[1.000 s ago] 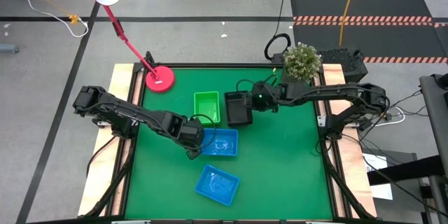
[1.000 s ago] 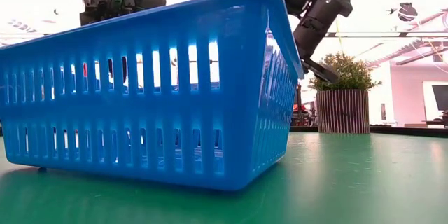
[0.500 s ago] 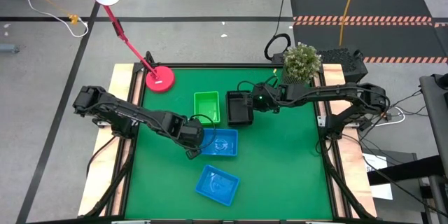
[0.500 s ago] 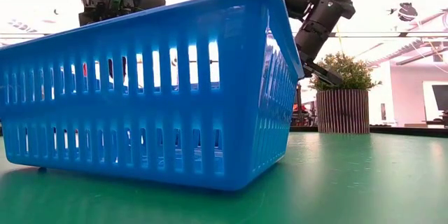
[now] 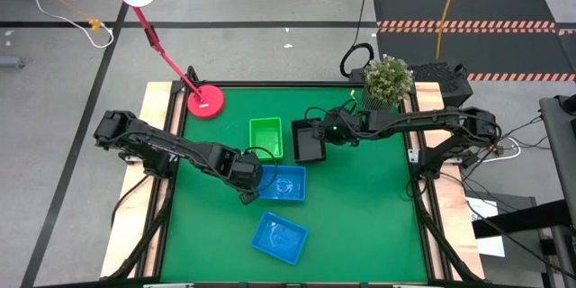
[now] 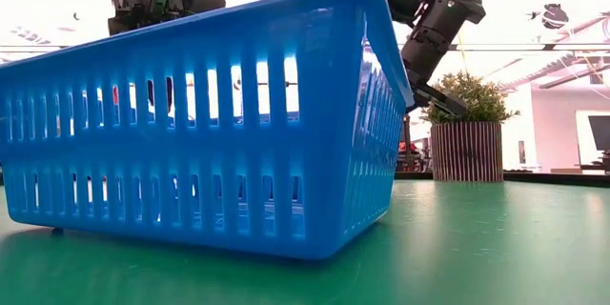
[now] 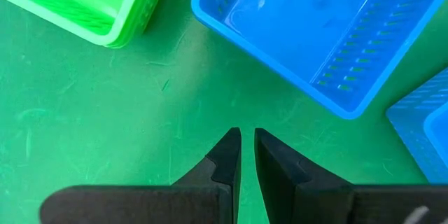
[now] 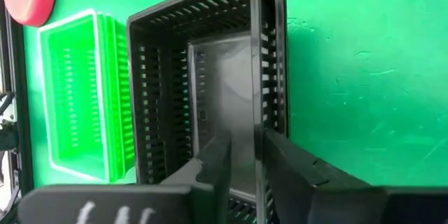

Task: Stack baskets by color
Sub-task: Stack the bottom black bin on top of the top black bin, then adjust the stacked blue bin

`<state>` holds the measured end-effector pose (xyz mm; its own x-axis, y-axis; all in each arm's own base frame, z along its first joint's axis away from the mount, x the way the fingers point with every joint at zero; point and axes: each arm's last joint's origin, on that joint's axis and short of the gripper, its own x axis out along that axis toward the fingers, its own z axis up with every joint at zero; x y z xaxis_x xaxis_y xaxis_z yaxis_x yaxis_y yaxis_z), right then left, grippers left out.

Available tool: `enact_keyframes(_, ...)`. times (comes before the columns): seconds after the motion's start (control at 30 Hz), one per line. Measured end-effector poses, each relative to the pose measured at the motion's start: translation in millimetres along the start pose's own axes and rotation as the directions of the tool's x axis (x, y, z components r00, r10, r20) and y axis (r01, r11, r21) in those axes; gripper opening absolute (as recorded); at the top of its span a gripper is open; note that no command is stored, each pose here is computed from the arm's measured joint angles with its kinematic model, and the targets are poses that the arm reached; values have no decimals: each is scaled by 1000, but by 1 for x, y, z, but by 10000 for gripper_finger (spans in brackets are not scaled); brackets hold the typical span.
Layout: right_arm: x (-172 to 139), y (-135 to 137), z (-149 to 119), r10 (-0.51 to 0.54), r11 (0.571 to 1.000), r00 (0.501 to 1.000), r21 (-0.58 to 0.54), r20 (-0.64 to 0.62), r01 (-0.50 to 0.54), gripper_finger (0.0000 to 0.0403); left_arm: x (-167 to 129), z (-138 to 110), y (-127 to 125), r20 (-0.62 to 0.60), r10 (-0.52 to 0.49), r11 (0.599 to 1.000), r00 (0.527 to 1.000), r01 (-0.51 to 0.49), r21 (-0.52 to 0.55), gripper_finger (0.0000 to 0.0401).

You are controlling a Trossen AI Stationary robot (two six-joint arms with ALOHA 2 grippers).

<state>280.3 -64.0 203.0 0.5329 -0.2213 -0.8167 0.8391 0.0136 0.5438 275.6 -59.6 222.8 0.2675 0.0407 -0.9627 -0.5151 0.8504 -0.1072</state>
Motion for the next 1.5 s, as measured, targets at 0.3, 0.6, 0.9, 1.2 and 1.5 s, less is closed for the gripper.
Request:
enact_keyframes(0.3,0,0,-2,13,1000,998,5,-67,-13,109,0,0,0,0,0,999,1000,0,-42,42)
enact_keyframes(0.6,-16,-2,0,19,993,995,-115,-99,-30,134,0,1,-2,12,-22,992,1000,24,-127,42)
enact_keyframes(0.9,-47,-2,16,117,941,992,-312,-51,-127,139,1,4,-11,62,-75,945,995,91,-314,42)
enact_keyframes(1.2,-77,-6,17,186,852,981,-488,-59,-191,139,3,12,-5,81,-75,796,994,108,-595,116)
enact_keyframes(1.5,-98,-17,16,167,820,984,-544,-68,-176,139,11,22,5,60,-59,717,996,84,-691,192)
